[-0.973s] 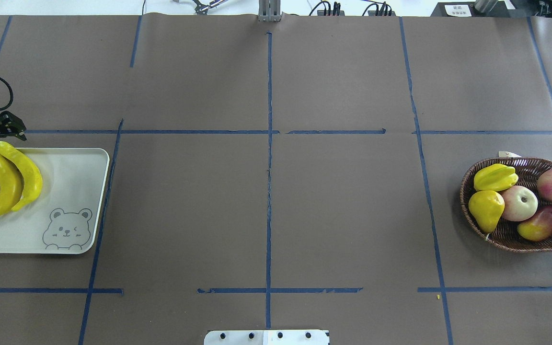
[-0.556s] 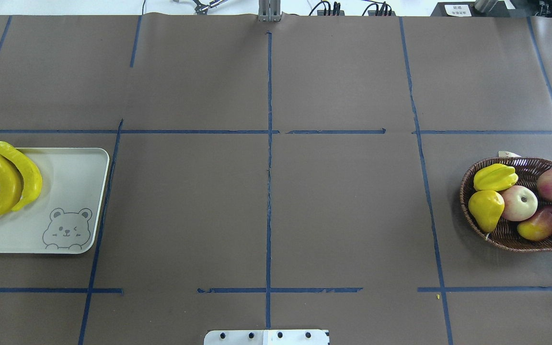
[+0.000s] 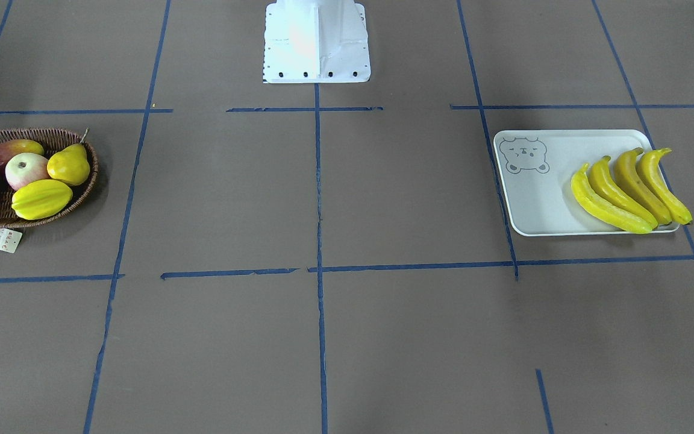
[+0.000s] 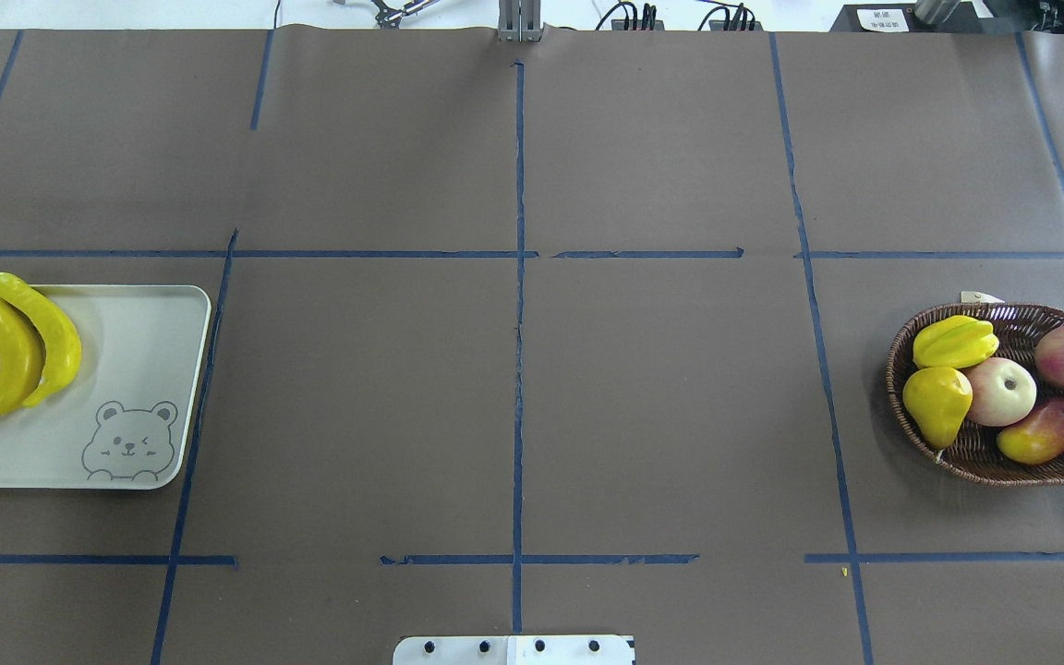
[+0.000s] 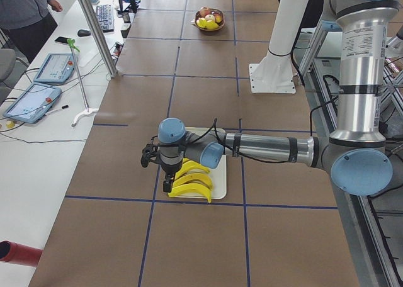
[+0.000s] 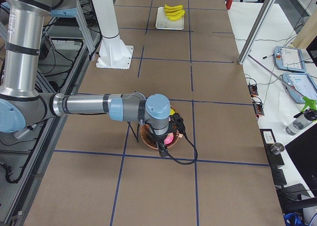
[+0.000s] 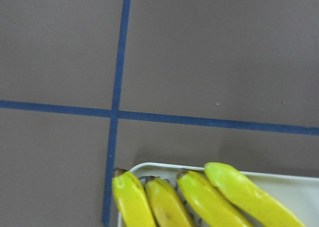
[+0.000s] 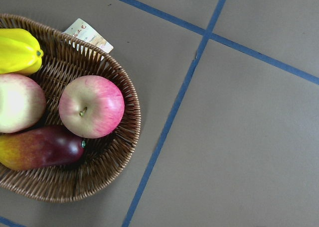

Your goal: Transfer all bananas from basket to plate

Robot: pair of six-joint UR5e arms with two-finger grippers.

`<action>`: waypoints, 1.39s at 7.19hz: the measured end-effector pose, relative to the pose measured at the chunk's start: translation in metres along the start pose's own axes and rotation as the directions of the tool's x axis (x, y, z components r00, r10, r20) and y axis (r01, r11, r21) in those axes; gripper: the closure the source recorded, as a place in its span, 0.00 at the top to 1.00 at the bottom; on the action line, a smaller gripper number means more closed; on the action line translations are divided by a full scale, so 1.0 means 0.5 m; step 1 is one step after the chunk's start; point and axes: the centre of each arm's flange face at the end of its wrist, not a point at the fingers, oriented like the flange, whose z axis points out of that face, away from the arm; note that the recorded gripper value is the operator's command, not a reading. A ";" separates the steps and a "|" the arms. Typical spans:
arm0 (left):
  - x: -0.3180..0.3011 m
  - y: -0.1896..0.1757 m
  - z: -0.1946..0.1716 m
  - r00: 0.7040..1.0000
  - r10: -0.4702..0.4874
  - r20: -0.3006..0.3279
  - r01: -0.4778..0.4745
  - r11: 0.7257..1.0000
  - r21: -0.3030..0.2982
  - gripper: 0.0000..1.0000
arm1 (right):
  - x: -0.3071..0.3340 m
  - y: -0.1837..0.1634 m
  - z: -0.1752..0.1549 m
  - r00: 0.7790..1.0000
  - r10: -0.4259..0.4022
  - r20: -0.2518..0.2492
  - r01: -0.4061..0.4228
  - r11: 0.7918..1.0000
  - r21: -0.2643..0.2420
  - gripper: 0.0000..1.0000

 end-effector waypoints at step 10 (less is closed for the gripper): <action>-0.052 0.119 -0.115 0.999 0.044 0.011 -0.043 0.997 -0.070 1.00 | 0.031 0.038 -0.007 0.978 0.204 0.037 -0.205 0.978 0.030 0.99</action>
